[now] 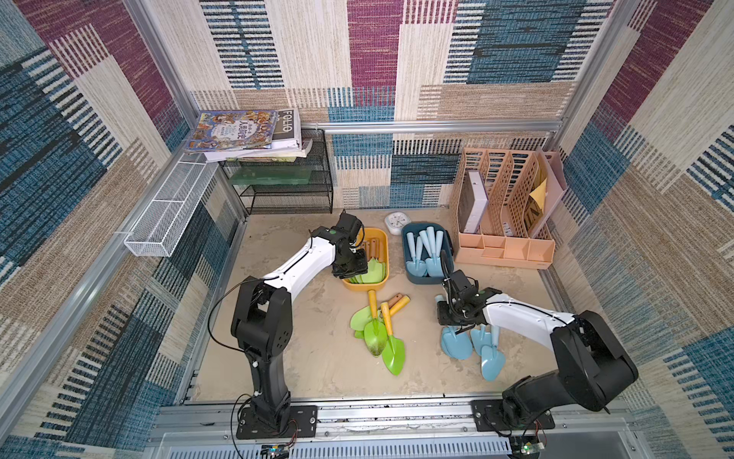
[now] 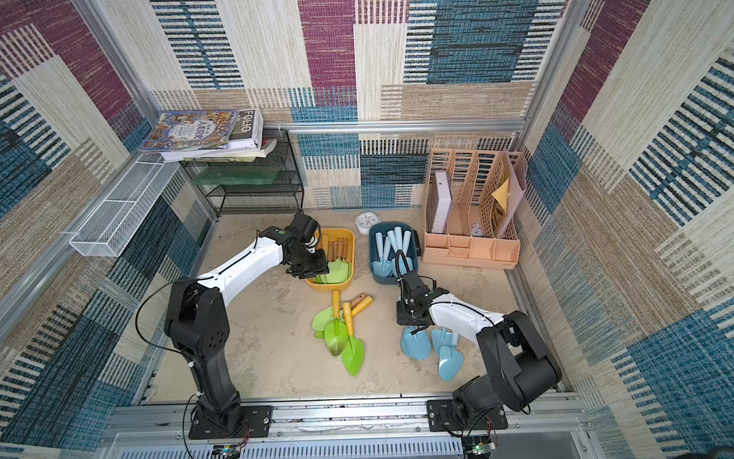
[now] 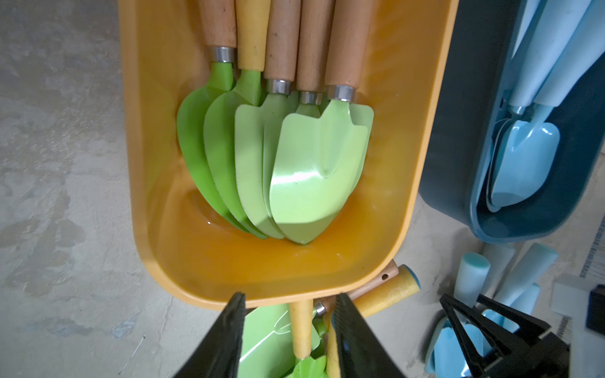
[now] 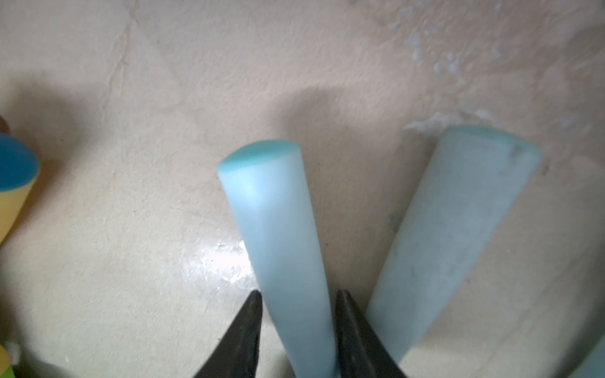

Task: Sort the small shovels by color and place them into the storage box
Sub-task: Pick up the shovel from the center of the board, then place the shovel in the storage box.

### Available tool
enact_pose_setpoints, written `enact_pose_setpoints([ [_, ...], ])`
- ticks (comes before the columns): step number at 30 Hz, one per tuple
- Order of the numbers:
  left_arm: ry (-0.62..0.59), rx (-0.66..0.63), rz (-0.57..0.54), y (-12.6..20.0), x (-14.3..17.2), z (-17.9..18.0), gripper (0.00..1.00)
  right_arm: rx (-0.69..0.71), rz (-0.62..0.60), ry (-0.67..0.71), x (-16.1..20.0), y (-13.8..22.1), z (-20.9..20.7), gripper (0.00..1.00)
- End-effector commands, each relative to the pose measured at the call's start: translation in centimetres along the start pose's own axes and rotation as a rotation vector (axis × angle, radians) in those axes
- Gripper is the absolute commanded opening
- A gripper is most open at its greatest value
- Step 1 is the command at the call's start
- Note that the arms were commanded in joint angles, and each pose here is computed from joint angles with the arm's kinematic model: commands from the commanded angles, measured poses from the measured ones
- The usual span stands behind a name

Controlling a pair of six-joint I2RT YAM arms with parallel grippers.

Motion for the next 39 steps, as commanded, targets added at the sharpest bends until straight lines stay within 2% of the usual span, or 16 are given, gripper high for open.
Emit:
enact_pose_setpoints([
  [1,0.003,-0.005,0.010,0.0,0.2,0.1,0.47,-0.010,-0.009,-0.011,0.0,-0.1,0.1,0.36],
  [4,0.006,-0.010,0.013,-0.1,0.3,0.2,0.47,-0.010,-0.021,-0.014,-0.2,0.1,0.0,0.23],
  [7,0.008,-0.010,0.015,-0.2,0.3,0.2,0.47,-0.025,-0.049,-0.006,-0.7,0.8,0.2,0.18],
  [13,0.011,-0.013,0.014,-0.3,0.2,0.2,0.47,-0.079,-0.139,-0.012,-1.8,2.9,0.4,0.16],
  [19,0.015,-0.017,0.019,-0.6,0.3,0.3,0.47,0.056,-0.287,-0.127,-4.3,6.1,-1.2,0.16],
  [23,0.018,-0.021,0.019,-0.7,0.2,0.3,0.47,0.042,-0.375,-0.154,-7.0,8.6,-1.3,0.16],
  [28,0.016,-0.034,0.014,-0.5,0.3,0.5,0.47,-0.048,-0.472,-0.109,-12.1,10.6,0.5,0.17],
  [31,0.021,-0.042,0.016,-0.5,0.6,0.6,0.47,-0.080,-0.469,-0.052,-15.1,9.7,2.3,0.17],
  [39,0.028,-0.095,0.020,0.2,1.6,1.2,0.47,-0.140,-0.420,0.079,-22.2,4.5,6.8,0.17],
])
Point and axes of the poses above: each gripper's point midway between its finger pads, its own y axis back along the fingers, its own z axis along the line the jaws close on, x = y × z, the point moved 10 cm from there along y, back along the fingers, and after that the axes turned 12 degrees about -y, right-handed, at the moved point
